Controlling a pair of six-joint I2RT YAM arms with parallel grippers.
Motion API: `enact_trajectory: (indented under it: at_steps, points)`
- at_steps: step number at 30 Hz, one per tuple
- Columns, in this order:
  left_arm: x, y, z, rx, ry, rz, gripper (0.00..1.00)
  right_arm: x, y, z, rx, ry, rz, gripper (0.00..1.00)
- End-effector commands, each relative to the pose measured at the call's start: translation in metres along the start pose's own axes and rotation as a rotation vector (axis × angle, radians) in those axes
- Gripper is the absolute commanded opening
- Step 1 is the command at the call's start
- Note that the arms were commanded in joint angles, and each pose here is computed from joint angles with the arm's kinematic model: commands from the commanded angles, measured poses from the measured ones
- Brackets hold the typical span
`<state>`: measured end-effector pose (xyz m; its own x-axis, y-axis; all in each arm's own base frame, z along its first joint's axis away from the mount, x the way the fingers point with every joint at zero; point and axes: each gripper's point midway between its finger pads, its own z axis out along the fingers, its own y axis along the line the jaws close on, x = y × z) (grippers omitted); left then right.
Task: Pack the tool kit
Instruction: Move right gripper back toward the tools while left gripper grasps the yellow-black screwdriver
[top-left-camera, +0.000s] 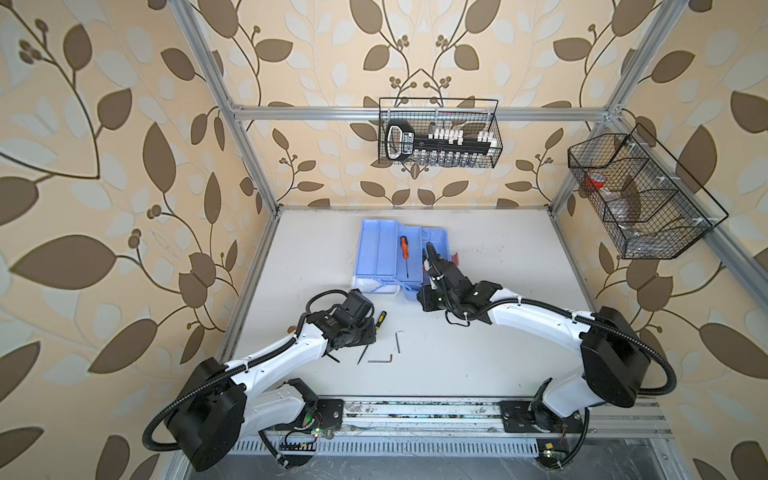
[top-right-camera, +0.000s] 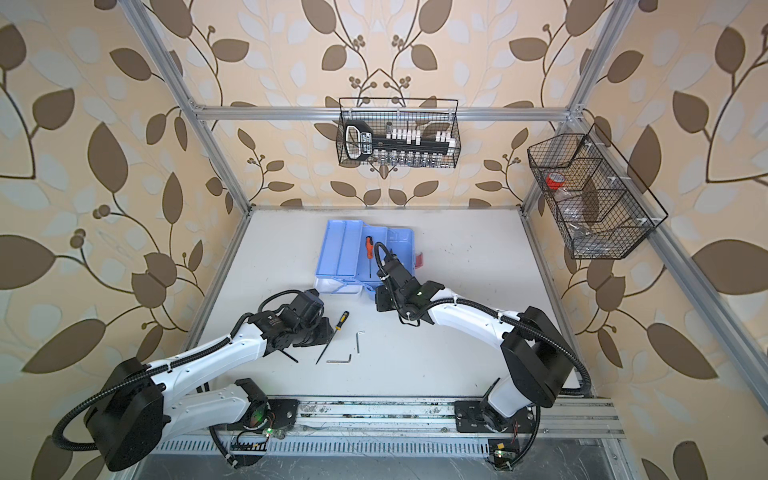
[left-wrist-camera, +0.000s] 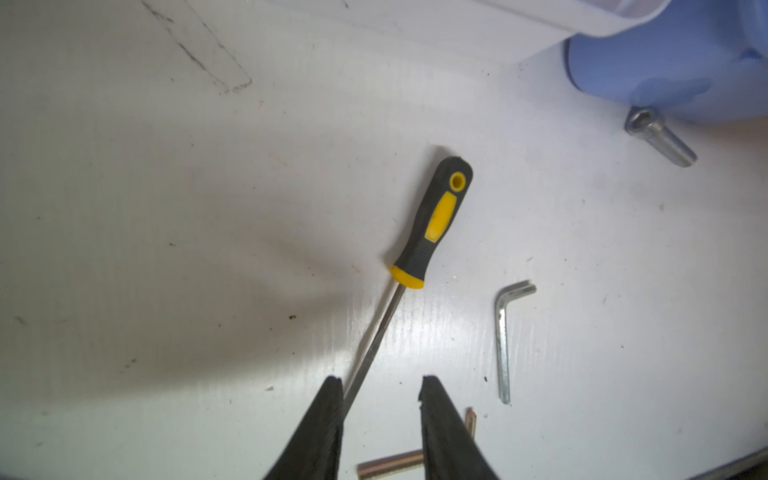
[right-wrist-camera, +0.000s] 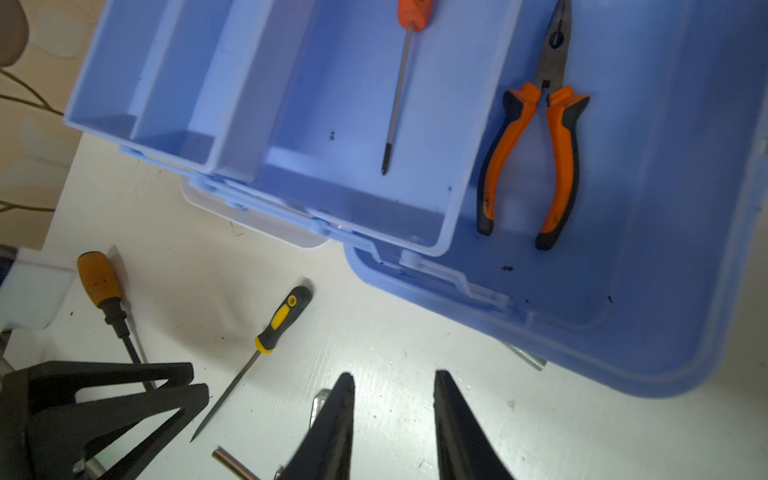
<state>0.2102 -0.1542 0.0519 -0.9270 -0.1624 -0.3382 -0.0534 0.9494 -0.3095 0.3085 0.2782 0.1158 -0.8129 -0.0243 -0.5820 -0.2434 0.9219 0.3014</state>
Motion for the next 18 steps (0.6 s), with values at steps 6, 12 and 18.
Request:
enact_trajectory:
  at_steps: [6,12,18]
  points:
    - [-0.005,0.01,0.018,-0.098,-0.043,0.058,0.34,-0.001,0.005,0.014,-0.054,0.006,0.042,0.33]
    - [0.004,0.004,0.029,-0.1,-0.013,0.087,0.32,-0.003,0.005,0.019,-0.065,0.004,0.055,0.33]
    - [0.007,0.006,0.038,-0.124,0.007,0.103,0.23,0.0,0.003,0.024,-0.068,0.019,0.062,0.33]
